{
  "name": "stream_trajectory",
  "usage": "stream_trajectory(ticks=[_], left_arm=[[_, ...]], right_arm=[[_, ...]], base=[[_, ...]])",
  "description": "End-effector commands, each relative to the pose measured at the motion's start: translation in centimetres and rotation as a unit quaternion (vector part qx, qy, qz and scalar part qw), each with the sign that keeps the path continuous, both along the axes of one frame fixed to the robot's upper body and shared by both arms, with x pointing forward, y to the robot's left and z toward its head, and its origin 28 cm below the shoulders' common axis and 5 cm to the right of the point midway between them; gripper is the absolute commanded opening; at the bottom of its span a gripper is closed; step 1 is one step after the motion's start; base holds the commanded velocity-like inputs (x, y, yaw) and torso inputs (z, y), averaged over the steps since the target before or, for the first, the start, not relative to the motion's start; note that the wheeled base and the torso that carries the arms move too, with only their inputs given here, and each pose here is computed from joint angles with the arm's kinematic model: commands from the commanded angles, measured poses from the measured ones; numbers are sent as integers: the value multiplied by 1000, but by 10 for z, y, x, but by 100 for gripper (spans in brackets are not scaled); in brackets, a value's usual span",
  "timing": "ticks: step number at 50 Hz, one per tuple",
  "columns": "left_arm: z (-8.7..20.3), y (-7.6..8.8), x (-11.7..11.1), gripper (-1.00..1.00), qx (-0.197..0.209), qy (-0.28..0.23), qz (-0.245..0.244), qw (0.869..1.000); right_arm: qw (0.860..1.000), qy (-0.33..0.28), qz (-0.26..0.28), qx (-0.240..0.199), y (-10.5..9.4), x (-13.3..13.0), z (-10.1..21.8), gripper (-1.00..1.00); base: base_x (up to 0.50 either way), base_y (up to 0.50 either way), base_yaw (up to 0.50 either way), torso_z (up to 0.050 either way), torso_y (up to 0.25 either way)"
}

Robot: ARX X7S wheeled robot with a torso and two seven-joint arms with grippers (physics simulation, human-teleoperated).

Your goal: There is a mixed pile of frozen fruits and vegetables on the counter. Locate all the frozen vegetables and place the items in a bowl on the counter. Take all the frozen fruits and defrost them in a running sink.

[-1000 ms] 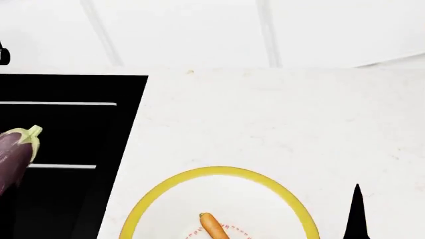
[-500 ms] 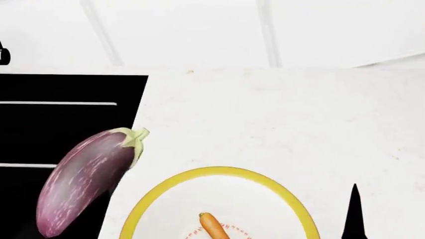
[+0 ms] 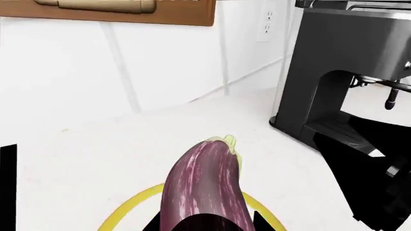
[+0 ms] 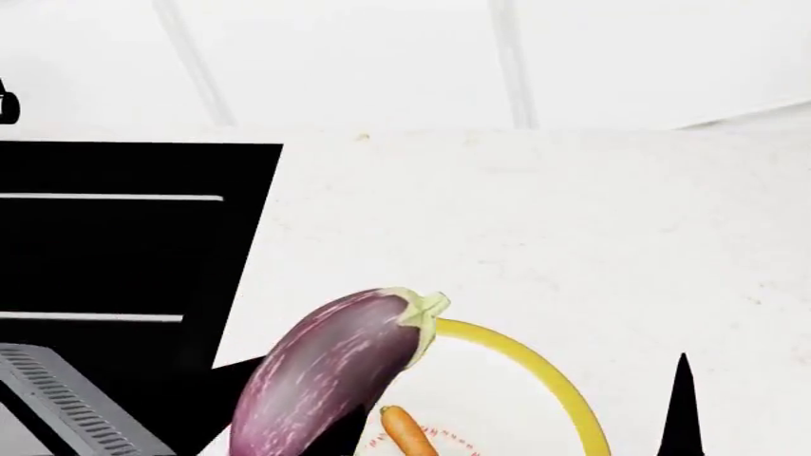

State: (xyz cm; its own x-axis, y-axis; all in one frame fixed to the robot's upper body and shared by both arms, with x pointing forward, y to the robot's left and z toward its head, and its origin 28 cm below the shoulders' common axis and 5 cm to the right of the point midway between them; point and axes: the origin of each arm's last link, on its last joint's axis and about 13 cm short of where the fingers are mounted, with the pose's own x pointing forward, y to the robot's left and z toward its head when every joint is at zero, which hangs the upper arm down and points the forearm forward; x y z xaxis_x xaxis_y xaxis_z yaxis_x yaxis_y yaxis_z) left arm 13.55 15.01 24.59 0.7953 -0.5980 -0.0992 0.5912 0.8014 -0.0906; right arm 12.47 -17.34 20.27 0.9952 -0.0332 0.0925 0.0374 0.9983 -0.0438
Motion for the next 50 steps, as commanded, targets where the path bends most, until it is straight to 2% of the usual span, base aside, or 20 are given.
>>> stream_trajectory(ticks=[1, 19, 22, 32, 50], left_arm=[[-4, -18, 1, -100, -21, 18, -42, 999], [-16, -21, 5, -100, -21, 39, -37, 998], [-20, -19, 10, -100, -12, 33, -18, 999], [-32, -23, 16, -100, -7, 52, -22, 998], [-38, -23, 11, -100, 1, 57, -24, 998]], right_arm=[[1000, -13, -6, -5, -3, 0, 0, 100], [1000, -12, -8, -3, -4, -2, -2, 100], [1000, -11, -9, -2, -5, -2, -3, 100], [1000, -10, -11, -1, -6, -3, -4, 100], [1000, -8, -9, -2, -6, -1, -5, 100]], base=[[0, 0, 0, 0, 0], [0, 0, 0, 0, 0], [0, 0, 0, 0, 0], [0, 0, 0, 0, 0], [0, 0, 0, 0, 0]])
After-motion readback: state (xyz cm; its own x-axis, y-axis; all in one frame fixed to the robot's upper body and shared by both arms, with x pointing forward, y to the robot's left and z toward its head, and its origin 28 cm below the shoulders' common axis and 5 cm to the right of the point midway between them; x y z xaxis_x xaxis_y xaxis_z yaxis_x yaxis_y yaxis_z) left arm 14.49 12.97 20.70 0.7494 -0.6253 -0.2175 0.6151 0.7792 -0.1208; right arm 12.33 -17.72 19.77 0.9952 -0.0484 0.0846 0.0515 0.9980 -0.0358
